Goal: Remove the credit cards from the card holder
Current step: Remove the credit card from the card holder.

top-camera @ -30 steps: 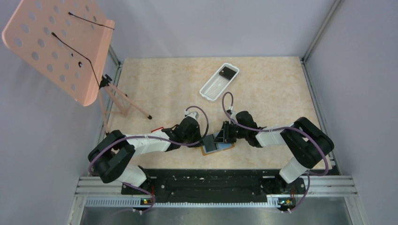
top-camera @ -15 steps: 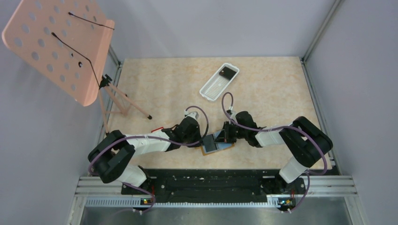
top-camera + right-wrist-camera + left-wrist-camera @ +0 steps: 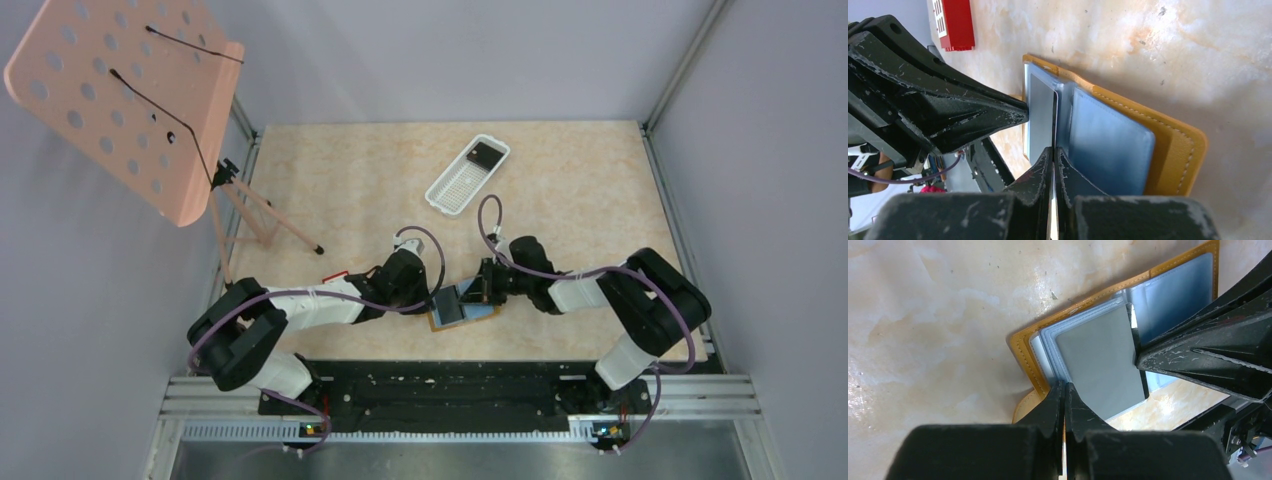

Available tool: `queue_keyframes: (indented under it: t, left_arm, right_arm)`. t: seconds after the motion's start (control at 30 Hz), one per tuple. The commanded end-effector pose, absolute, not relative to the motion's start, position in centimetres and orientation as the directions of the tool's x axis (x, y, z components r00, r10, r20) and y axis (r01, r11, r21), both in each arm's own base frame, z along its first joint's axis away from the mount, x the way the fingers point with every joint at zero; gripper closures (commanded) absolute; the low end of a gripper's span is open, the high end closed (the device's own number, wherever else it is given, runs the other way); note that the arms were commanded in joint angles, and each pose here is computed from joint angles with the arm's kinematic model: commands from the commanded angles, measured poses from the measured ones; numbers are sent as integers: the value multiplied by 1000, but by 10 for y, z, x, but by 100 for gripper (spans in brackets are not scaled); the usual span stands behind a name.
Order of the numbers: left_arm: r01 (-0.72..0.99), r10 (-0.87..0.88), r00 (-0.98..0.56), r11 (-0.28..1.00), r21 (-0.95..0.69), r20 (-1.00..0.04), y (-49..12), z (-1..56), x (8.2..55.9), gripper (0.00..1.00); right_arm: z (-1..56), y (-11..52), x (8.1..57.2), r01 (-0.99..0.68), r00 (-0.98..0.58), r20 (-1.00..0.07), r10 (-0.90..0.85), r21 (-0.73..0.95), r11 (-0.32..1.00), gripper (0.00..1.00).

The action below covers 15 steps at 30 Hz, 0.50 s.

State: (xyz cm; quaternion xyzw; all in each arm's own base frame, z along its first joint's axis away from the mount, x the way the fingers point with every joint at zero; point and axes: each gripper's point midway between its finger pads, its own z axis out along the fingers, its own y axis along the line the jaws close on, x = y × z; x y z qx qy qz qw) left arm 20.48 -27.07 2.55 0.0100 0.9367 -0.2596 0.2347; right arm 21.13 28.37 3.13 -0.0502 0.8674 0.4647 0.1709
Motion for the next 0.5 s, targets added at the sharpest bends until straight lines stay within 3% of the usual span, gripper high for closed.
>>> queue_keyframes:
  t: [0.0, 0.47]
  left_arm:
    - [121, -52, -905, 920, -372, -422, -243, 0, 193, 100]
    - [137, -40, -908, 913, -385, -418, -247, 0, 191, 100]
  right_arm:
    - [54, 288, 215, -315, -915, -396, 70, 814, 488, 100]
    - [51, 276, 216, -283, -923, -374, 93, 821, 496, 100]
